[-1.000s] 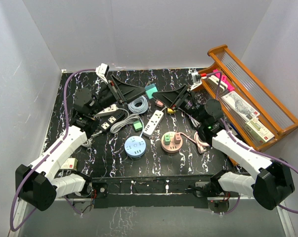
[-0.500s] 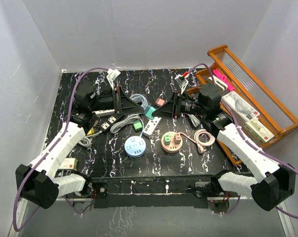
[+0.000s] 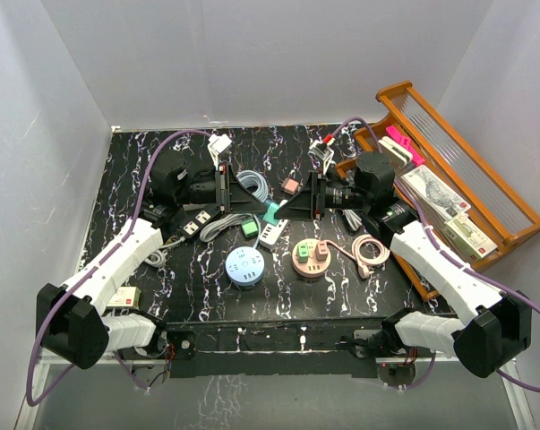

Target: Insert the plug

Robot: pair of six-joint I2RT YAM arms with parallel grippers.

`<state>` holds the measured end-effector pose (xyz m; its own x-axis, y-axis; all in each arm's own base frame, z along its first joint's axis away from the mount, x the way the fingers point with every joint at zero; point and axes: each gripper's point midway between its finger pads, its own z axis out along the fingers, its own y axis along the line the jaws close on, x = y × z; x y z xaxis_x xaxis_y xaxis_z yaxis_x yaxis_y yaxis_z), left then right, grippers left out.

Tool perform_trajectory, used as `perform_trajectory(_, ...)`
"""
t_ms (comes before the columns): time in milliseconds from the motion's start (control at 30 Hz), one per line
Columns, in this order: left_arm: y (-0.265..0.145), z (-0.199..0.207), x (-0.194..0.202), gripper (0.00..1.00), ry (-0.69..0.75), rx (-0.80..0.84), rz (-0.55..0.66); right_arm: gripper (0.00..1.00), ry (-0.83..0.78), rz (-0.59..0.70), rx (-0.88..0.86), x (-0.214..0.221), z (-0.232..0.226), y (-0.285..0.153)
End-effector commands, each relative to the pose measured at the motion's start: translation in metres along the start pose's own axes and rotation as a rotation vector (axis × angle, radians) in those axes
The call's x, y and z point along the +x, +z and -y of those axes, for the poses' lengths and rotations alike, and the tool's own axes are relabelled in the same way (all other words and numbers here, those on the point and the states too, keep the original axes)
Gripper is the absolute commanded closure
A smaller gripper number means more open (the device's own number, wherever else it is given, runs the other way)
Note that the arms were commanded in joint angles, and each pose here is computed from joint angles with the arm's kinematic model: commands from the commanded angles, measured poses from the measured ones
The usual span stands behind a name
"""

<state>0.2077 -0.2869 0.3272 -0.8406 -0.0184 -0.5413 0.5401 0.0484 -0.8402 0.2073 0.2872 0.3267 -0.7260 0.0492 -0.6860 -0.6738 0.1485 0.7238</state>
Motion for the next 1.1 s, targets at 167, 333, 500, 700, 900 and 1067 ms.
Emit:
perform_trajectory(167,-0.001,0.026,0.007,0.85,0.049,0.091,-0.037,0.82,-0.073,0.068,-0.041,-0.020,-0.013,0.001)
perform_trajectory(333,0.001,0.023,-0.006,1.00,0.051,0.064,0.066,0.55,-0.015,0.170,-0.018,-0.031,-0.007,0.001)
perform_trajectory(500,0.001,0.003,-0.029,1.00,-0.009,-0.006,0.274,0.46,0.101,0.417,-0.022,-0.040,-0.004,-0.012)
perform_trajectory(700,0.000,-0.002,-0.041,1.00,-0.083,0.049,0.377,0.47,0.171,0.536,-0.037,-0.045,0.000,-0.018)
perform_trajectory(900,0.003,-0.005,-0.038,1.00,-0.116,0.073,0.360,0.47,0.212,0.531,-0.063,-0.047,0.008,-0.007)
perform_trajectory(1067,0.001,-0.003,-0.037,1.00,-0.111,0.069,0.365,0.50,0.247,0.545,-0.114,-0.051,0.007,-0.001)
